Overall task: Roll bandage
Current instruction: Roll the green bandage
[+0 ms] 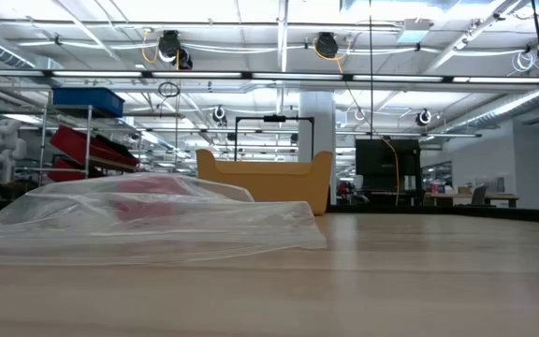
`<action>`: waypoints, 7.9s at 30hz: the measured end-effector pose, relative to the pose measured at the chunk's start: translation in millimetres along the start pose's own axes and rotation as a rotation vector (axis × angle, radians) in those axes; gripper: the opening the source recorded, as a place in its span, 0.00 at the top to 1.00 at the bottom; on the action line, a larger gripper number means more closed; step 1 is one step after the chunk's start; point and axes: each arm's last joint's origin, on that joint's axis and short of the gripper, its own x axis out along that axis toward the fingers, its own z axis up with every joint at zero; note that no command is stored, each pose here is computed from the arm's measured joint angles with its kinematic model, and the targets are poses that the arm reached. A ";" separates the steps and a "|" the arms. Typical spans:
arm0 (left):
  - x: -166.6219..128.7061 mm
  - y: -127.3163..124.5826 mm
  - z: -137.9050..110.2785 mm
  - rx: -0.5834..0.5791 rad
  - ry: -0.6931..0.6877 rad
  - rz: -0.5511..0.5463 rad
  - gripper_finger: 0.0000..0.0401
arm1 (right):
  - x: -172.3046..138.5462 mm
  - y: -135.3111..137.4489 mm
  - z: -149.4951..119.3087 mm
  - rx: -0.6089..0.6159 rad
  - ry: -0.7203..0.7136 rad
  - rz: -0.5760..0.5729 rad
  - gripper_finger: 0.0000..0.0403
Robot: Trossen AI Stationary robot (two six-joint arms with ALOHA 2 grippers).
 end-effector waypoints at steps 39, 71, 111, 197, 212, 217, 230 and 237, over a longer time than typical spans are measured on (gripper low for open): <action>21.4 5.1 -10.6 0.056 0.044 0.040 0.90 | -21.2 -25.9 5.3 0.339 -0.135 -0.179 1.00; 22.7 2.9 -13.1 0.053 0.034 -0.050 0.90 | -8.1 -83.0 -27.0 0.628 -0.128 -0.100 1.00; 14.7 -2.3 -11.6 0.029 0.019 -0.105 0.90 | -4.5 -82.2 -37.0 0.607 0.127 -0.085 0.97; 8.8 -6.5 -8.9 -0.060 0.004 -0.169 0.90 | -31.4 -17.4 29.1 -0.277 -0.057 0.066 0.47; 10.9 -5.4 -9.4 -0.057 0.007 -0.162 0.90 | -26.4 -24.2 27.2 -0.255 -0.082 0.014 0.50; 10.9 -5.4 -9.4 -0.058 0.007 -0.162 0.90 | -19.5 -23.8 23.5 -0.248 -0.068 0.017 0.61; 10.9 -5.5 -9.9 -0.052 0.010 -0.163 0.90 | -22.1 -24.9 26.1 -0.174 -0.120 0.000 0.99; 10.9 -5.7 -10.8 -0.041 0.015 -0.164 0.90 | -22.8 -27.7 25.8 -0.092 -0.111 -0.011 1.00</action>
